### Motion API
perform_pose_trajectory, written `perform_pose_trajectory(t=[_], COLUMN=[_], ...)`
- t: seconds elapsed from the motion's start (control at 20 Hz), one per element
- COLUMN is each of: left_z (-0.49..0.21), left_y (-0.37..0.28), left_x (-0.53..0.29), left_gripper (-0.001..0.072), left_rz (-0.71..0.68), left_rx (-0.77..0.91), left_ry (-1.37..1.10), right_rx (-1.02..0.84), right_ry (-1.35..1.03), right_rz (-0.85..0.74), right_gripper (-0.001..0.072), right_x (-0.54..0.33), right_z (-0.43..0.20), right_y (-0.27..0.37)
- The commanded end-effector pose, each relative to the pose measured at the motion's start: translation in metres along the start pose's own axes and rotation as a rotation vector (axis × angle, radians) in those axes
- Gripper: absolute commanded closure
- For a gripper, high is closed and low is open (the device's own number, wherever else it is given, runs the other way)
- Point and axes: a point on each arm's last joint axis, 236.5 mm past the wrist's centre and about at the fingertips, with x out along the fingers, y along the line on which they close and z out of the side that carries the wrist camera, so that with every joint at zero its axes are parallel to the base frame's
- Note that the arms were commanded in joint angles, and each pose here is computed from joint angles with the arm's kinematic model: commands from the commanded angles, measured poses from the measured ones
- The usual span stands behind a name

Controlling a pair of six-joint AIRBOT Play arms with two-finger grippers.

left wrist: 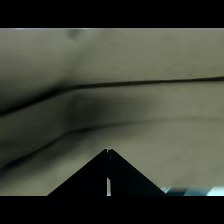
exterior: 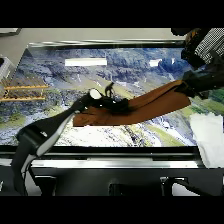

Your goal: Fold the clothes and pants, and hang the long-sleeved shirts on hangers.

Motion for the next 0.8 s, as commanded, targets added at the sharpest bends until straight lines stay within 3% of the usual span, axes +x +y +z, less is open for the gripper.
perform_pose_trajectory(t=[0.0,0.25,0.45,0.55,0.75], left_z=[-0.023,-0.028,-0.037,-0.026,0.03], left_y=[-0.024,-0.038,-0.027,-0.013,0.026], left_x=[0.053,0.072,0.023,-0.027,-0.177], left_gripper=[0.0691,0.0691,0.0694,0.0694,0.0693], left_rz=[-0.074,-0.128,-0.108,-0.002,0.352], left_rx=[-0.051,-0.064,-0.006,0.102,0.226], left_ry=[0.003,0.026,0.186,0.206,0.024], right_rx=[0.001,-0.002,-0.014,-0.018,-0.074], right_ry=[-0.02,-0.04,-0.046,-0.039,-0.013], right_rz=[-0.01,-0.007,0.016,0.08,0.125], right_gripper=[0.0683,0.0682,0.0682,0.0683,0.0683], right_x=[-0.015,-0.016,-0.016,-0.015,0.009], right_z=[-0.004,-0.001,0.001,-0.001,-0.018], right_y=[0.006,0.007,0.013,0.031,0.084])
